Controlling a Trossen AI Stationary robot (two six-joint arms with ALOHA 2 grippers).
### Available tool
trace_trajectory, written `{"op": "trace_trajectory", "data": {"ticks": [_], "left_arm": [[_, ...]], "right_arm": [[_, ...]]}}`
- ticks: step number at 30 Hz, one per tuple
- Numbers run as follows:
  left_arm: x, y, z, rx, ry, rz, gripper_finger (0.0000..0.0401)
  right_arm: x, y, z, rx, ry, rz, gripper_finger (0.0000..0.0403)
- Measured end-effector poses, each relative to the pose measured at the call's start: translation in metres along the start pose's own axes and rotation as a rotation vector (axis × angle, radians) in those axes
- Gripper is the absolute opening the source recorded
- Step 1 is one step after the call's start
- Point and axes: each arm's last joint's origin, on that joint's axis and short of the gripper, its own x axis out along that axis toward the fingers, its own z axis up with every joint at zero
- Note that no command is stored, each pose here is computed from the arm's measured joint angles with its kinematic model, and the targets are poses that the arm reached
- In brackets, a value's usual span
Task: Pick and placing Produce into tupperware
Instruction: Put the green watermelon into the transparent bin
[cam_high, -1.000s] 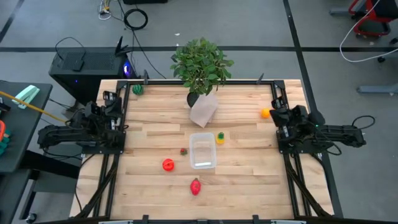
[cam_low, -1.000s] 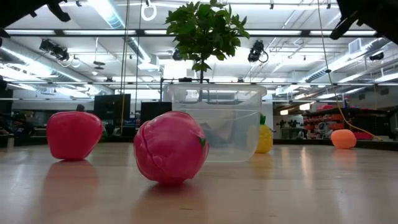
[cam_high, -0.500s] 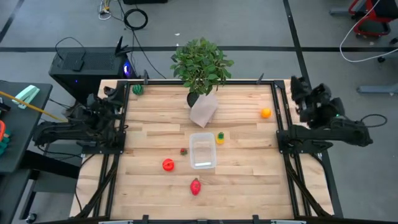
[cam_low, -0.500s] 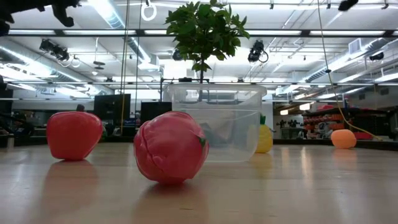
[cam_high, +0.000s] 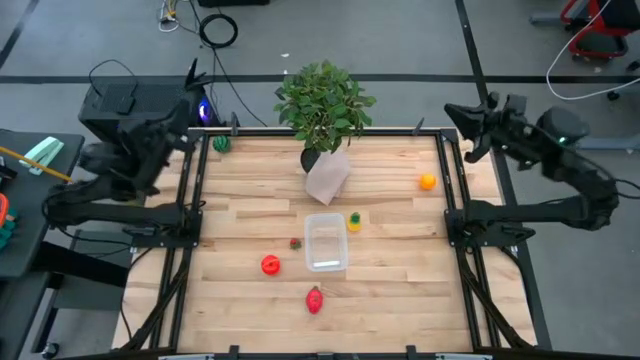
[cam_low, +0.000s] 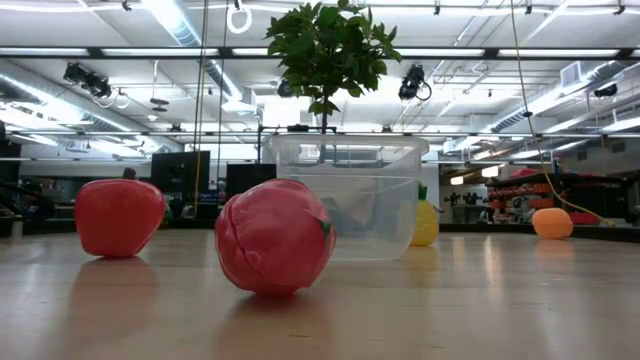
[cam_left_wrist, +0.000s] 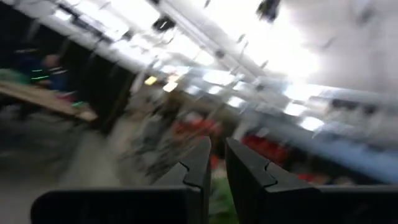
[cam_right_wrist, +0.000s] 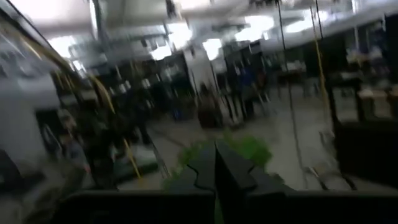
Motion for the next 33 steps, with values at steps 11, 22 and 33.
{"op": "trace_trajectory", "data": {"ticks": [11, 22, 33], "left_arm": [[0.017, -0.018, 0.056, 0.237, 0.140, 0.348, 0.0058], [0.003, 0.000, 0.045, 0.219, 0.332, 0.379, 0.0122], [0.011, 0.012, -0.010, 0.261, 0.767, 0.694, 0.0135]], "right_arm": [[-0.003, -0.001, 0.032, 0.063, 0.229, -0.171, 0.0021], [0.039, -0.011, 0.006, -0.106, 0.430, -0.368, 0.0023], [0.051, -0.016, -0.002, -0.110, 0.492, -0.397, 0.0023]]}}
